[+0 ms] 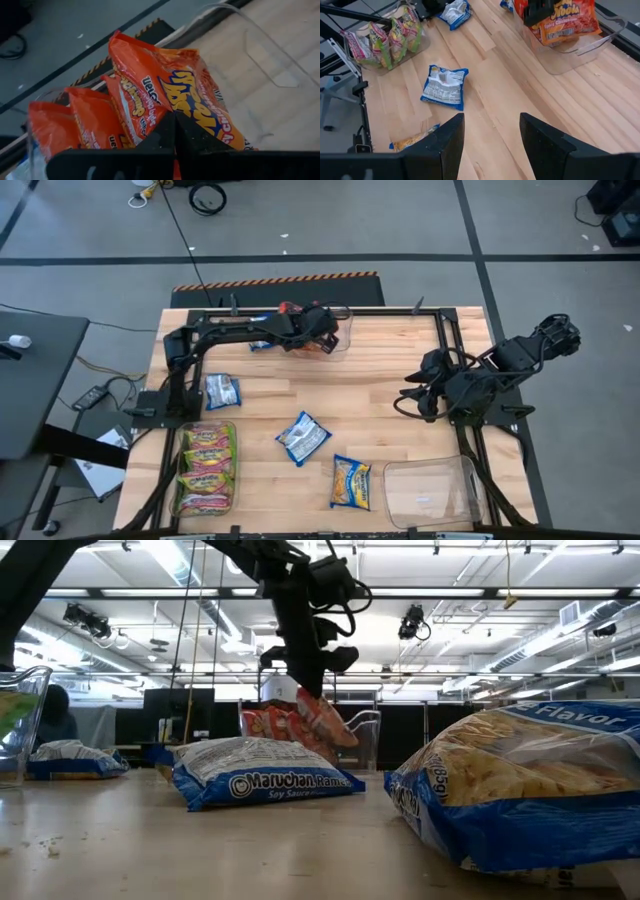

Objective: Sort Maruchan noodles
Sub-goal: Put the orange noodle pack into the top transparent bin, then put the blue noodle pack into the bottom right transparent bin

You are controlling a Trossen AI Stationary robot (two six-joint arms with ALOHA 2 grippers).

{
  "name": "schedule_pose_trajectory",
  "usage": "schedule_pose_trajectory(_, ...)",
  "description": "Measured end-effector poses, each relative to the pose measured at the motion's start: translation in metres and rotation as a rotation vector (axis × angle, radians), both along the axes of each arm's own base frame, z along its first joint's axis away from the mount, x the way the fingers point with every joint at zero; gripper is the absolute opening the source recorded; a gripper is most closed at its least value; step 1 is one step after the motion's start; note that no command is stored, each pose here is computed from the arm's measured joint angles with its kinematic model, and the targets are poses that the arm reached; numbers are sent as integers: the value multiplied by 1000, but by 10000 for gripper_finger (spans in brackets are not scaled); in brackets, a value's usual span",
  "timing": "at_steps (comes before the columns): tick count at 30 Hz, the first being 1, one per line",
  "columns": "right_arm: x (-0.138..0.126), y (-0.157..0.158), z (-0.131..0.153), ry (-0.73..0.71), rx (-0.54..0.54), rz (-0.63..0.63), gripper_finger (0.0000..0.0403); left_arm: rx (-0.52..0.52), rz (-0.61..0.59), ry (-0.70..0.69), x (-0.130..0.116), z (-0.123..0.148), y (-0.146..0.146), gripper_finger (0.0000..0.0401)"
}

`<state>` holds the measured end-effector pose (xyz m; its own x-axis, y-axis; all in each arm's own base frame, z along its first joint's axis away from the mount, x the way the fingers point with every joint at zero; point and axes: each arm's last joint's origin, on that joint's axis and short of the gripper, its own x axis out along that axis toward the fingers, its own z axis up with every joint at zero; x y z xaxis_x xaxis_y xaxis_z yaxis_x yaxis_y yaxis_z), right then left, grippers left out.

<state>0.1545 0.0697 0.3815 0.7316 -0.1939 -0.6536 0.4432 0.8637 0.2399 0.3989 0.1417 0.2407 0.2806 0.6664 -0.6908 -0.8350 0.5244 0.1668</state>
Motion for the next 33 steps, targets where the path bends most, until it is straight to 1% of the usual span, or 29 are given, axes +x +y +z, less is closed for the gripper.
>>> schedule_pose_trajectory(5,2,1,-1,8,-5,0,197,2,36,-31,0,1,0,15)
schedule_pose_trajectory(10,5,3,-3,27,3,14,197,-37,22,-51,2,-1,-3,33)
schedule_pose_trajectory(17,6,5,-5,52,44,42,197,-69,-3,-54,5,-4,-7,81)
schedule_pose_trajectory(20,6,6,-5,56,51,50,197,-128,-3,-83,-1,3,-4,106)
schedule_pose_trajectory(22,5,6,-5,57,47,53,197,-198,-10,-140,-5,10,3,121)
schedule_pose_trajectory(24,6,5,-5,58,44,54,197,-278,-6,-180,-9,10,14,133)
schedule_pose_trajectory(26,6,5,-5,56,41,49,197,-339,27,-191,-15,6,26,144)
schedule_pose_trajectory(29,6,4,-5,55,42,40,197,-363,74,-184,-21,1,38,156)
schedule_pose_trajectory(33,6,4,-5,54,50,33,197,-375,99,-139,-29,1,41,160)
